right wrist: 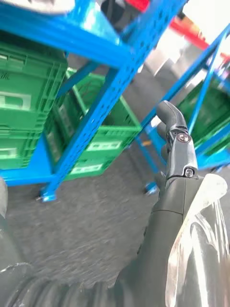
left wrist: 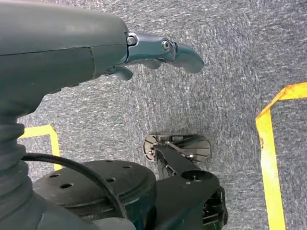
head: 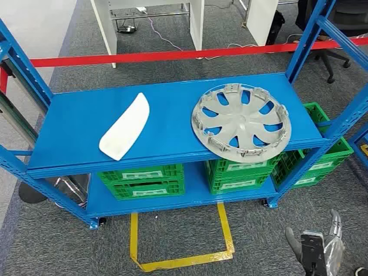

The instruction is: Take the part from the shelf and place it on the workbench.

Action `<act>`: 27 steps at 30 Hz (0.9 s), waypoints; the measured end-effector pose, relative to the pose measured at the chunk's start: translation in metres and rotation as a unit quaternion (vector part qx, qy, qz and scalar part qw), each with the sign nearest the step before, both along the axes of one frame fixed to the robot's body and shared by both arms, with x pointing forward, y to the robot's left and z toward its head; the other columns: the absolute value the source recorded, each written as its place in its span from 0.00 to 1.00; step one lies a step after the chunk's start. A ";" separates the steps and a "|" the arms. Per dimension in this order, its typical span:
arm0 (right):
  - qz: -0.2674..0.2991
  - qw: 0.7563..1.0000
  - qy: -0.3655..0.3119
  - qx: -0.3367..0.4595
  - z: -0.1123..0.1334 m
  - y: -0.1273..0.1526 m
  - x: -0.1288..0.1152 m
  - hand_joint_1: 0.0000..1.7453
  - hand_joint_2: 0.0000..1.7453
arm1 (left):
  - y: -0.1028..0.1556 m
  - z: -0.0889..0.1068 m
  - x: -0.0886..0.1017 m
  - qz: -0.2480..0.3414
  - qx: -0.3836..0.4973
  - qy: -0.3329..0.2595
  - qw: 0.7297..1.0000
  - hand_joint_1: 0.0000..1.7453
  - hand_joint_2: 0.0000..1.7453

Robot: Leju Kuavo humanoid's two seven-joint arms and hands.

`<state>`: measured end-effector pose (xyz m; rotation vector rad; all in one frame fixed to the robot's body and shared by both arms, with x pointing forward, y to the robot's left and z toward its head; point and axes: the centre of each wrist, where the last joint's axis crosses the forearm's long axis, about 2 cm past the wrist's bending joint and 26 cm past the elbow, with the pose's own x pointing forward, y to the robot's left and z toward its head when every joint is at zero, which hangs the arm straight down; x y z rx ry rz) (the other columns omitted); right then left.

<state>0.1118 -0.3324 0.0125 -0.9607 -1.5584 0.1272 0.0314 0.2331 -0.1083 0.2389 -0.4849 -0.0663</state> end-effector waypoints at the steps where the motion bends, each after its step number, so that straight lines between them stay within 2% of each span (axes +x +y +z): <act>1: 0.003 1.000 0.000 -0.008 0.002 0.000 0.001 0.00 1.00 | 0.000 0.000 0.000 -0.001 0.000 0.001 1.000 0.00 1.00; 12: 0.050 0.985 -0.001 -0.166 0.039 0.000 0.009 0.00 1.00 | 0.000 0.000 0.004 -0.017 -0.006 0.012 1.000 0.00 1.00; 21: 0.085 0.954 0.014 -0.286 0.063 -0.006 0.022 0.00 1.00 | -0.002 0.001 0.008 -0.033 -0.015 0.022 0.999 0.00 1.00; 27: 0.110 0.927 0.031 -0.357 0.075 -0.012 0.042 0.00 1.00 | -0.003 0.001 0.009 -0.046 -0.023 0.024 0.998 0.00 1.00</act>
